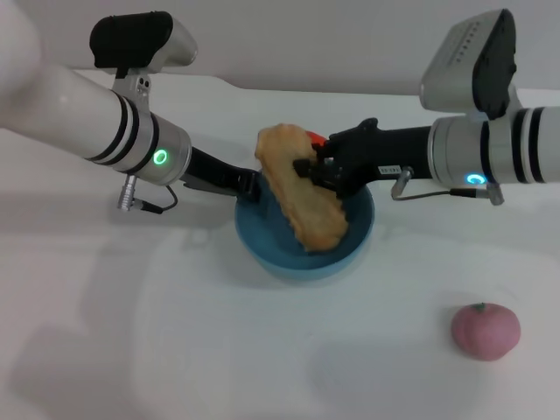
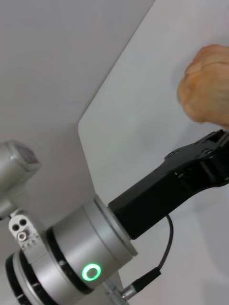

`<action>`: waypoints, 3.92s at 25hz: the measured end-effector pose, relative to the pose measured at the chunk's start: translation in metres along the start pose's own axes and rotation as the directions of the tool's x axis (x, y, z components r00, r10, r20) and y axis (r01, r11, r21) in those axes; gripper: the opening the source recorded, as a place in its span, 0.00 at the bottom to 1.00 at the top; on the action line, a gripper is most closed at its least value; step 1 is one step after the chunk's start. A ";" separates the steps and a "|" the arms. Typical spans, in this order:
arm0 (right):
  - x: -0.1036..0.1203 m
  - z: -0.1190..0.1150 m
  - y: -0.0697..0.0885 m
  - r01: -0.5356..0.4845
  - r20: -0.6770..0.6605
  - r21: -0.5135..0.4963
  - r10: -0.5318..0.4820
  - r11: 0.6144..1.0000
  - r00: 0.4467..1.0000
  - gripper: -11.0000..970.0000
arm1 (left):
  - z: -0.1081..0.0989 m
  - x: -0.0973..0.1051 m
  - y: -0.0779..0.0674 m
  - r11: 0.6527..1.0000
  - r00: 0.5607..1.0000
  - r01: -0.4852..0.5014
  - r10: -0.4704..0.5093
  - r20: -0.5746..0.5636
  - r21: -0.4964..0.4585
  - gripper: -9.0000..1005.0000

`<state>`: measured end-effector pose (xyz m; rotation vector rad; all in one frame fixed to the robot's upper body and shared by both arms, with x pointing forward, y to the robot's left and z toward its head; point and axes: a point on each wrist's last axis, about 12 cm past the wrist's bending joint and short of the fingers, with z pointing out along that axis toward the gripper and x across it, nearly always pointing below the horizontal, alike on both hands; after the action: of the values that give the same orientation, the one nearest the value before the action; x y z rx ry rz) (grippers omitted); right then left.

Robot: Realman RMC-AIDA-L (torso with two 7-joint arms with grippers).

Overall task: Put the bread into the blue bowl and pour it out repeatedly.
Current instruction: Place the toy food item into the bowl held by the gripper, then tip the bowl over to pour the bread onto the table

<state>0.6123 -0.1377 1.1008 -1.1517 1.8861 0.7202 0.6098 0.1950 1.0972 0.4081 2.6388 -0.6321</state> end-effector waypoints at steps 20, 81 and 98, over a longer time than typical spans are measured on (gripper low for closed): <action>0.037 -0.093 -0.044 -0.308 0.290 0.236 0.235 0.922 0.928 0.57 | 0.001 -0.021 -0.005 0.996 0.986 -0.065 0.074 0.150 -0.062 0.04; 0.164 -0.159 -0.021 -0.763 0.541 0.230 0.573 0.604 0.616 0.57 | 0.054 0.035 -0.095 0.004 -0.218 -0.600 0.961 0.168 -0.800 0.04; 0.163 -0.160 -0.021 -0.766 0.551 0.219 0.572 0.604 0.608 0.57 | 0.044 0.034 -0.097 -0.277 -0.394 -0.411 0.913 -0.104 -0.869 0.04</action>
<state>0.5336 -0.3456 1.0445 0.1031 1.9314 0.8060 0.5580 0.0967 1.0824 1.3618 0.6994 0.6354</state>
